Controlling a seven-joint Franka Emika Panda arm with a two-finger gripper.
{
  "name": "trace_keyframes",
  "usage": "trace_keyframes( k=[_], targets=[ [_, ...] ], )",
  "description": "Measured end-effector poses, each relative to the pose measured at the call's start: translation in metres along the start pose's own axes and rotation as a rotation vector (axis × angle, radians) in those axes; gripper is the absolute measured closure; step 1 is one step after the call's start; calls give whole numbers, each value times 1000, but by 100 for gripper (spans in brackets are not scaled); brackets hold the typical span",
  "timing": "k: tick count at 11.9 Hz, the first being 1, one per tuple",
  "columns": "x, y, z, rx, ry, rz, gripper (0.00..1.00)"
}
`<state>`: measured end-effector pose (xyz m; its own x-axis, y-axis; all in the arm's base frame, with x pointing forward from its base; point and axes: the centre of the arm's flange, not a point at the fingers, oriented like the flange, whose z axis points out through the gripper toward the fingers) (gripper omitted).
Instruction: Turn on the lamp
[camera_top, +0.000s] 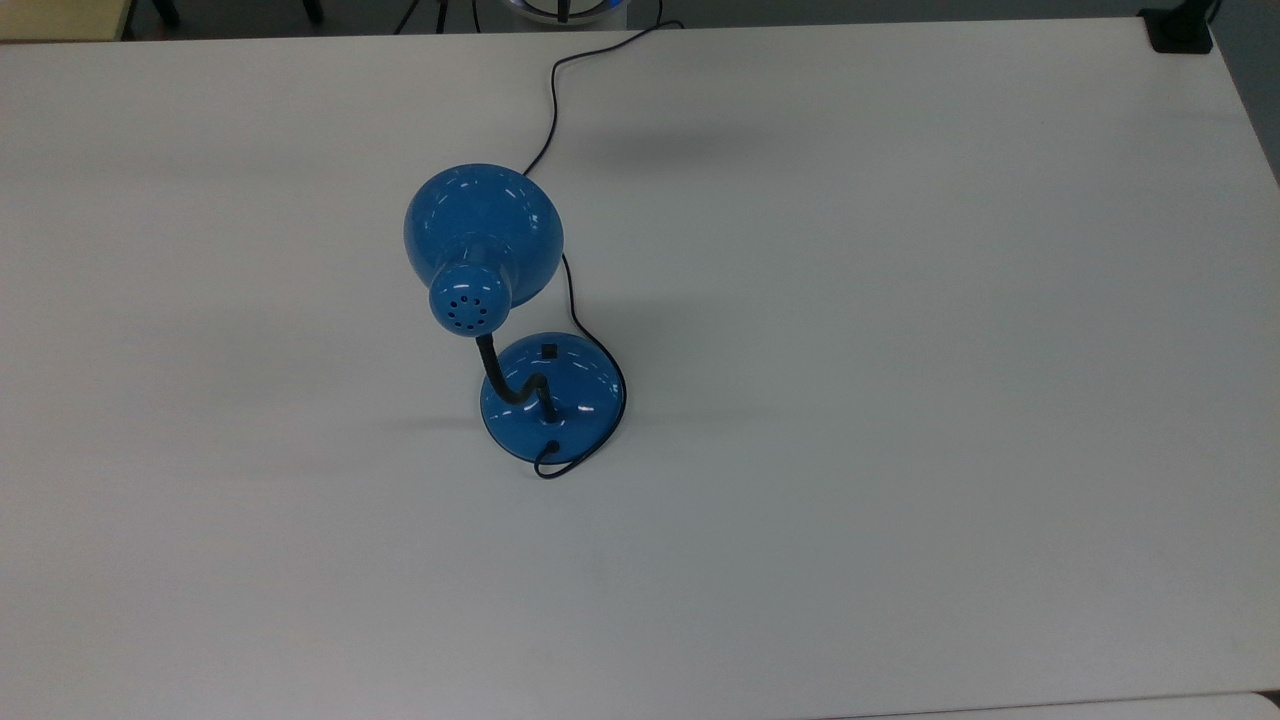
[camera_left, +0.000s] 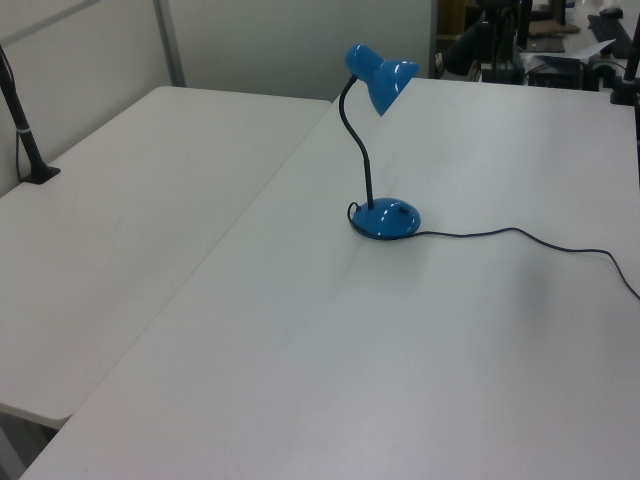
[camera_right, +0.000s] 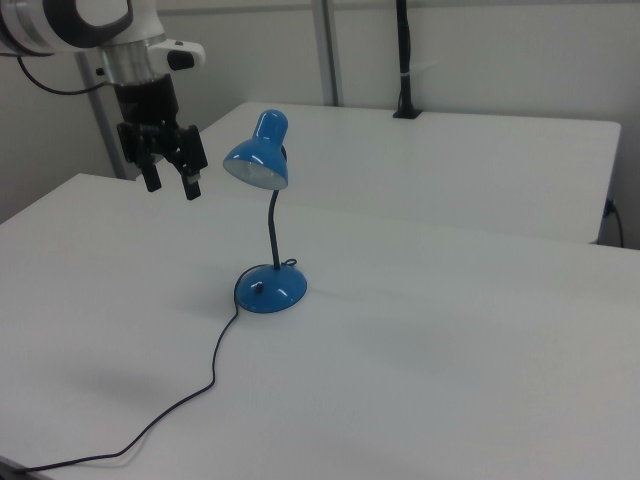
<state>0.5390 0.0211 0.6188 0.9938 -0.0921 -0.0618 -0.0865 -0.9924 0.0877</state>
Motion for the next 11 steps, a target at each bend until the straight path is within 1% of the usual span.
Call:
trace_keyframes(
  k=[2, 5, 6, 8, 11],
  targets=[
    [0, -1, 1, 0, -2, -33, 36],
    [2, -4, 3, 1, 7, -50, 85],
    [3, -8, 4, 1, 11, -61, 96],
    [9, -21, 16, 5, 52, -84, 97],
    [15, -35, 66, 9, 87, -108, 99]
  ],
)
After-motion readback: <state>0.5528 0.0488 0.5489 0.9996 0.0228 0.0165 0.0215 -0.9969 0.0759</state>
